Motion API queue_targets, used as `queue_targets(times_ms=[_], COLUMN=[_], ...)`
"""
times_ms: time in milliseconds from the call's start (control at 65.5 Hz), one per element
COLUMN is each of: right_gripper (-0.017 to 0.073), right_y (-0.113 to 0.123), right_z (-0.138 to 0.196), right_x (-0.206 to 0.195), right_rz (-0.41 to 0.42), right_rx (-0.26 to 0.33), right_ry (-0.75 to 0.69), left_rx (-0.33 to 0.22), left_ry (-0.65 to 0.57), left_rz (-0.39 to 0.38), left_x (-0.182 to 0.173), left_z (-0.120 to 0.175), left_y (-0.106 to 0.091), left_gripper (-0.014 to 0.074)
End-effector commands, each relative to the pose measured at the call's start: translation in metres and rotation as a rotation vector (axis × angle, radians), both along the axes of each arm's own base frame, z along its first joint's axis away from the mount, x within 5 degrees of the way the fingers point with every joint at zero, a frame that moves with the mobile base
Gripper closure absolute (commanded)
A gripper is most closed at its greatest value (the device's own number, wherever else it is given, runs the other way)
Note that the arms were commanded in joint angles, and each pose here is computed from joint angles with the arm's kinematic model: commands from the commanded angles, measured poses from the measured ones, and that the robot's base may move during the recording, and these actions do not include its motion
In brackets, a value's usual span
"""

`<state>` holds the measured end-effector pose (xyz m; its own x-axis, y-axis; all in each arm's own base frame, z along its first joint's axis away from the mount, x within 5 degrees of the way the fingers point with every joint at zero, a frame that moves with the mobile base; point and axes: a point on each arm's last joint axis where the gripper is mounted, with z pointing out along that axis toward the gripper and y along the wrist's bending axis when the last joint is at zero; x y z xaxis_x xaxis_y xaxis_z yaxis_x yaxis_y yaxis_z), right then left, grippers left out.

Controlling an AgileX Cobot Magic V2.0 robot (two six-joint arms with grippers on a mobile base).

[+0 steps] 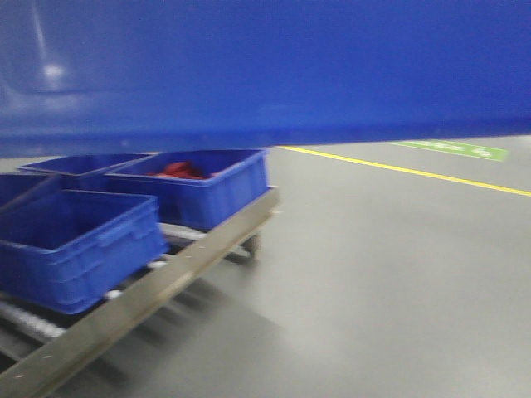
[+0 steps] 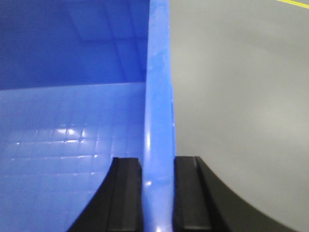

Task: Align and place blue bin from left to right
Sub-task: 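Hold the blue bin with both grippers while approaching another bin shelf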

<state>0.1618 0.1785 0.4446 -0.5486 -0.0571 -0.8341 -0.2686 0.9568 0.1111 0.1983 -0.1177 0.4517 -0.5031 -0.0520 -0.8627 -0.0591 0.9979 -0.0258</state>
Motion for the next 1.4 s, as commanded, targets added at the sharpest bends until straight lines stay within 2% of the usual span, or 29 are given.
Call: queue_targets(times_ms=[0, 1389], right_gripper=[0.0637, 0.0637], right_y=[0.0090, 0.0090], right_z=[0.0150, 0.0150], right_x=[-0.0027, -0.0027], right_rz=[0.101, 0.101], right_rx=[0.110, 0.110], right_ry=[-0.097, -0.097], left_rx=[-0.061, -0.061], left_ry=[-0.100, -0.100], left_rz=[-0.099, -0.099], left_x=[0.0000, 0.0000], left_z=[0.0122, 0.0122], left_y=[-0.0090, -0.0090], left_gripper=[0.0704, 0.0704])
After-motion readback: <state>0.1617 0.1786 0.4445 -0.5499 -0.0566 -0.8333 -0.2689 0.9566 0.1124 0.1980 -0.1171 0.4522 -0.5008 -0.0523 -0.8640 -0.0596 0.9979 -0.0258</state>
